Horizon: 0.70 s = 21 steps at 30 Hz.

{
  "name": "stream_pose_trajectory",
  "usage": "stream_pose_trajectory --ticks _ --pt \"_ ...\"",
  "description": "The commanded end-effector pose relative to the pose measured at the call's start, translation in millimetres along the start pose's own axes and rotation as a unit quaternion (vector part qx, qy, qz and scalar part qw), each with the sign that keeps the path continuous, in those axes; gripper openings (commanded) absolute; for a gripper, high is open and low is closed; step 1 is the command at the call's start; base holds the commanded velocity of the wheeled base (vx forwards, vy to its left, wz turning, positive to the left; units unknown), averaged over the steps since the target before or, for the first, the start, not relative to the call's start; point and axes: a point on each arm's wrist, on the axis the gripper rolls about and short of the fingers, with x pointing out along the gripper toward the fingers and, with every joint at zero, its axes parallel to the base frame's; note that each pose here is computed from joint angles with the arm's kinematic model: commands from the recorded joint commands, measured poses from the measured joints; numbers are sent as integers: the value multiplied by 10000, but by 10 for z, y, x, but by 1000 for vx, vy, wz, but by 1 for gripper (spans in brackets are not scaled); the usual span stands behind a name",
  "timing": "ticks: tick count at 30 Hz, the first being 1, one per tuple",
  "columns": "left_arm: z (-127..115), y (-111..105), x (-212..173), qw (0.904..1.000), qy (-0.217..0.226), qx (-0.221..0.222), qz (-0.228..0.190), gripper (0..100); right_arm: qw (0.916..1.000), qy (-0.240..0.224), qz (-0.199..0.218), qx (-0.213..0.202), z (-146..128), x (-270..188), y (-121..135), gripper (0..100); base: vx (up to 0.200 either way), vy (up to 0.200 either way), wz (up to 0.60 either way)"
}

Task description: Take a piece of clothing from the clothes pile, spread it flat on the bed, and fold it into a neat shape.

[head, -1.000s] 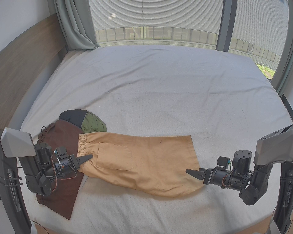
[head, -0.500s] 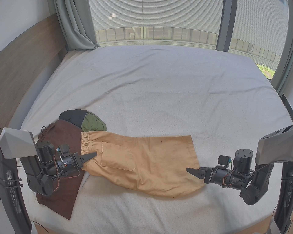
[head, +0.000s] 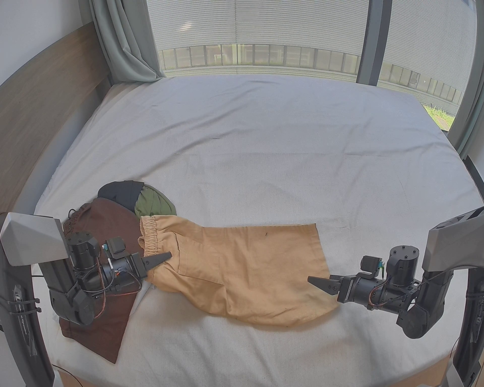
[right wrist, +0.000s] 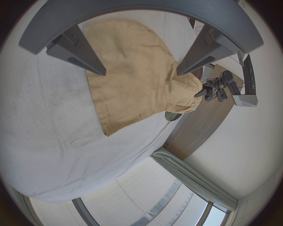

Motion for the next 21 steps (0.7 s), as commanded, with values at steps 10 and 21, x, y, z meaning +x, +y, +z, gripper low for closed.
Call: stream_pose_trajectory --ticks 10,21 --pt "65 -299 165 9986 46 -213 -477 0 10000 -40 25 -19 21 -2 13 100 0 0 0" --pt "29 -388 327 9971 165 -225 -713 0 10000 -50 22 -20 26 -6 12 100 0 0 0"
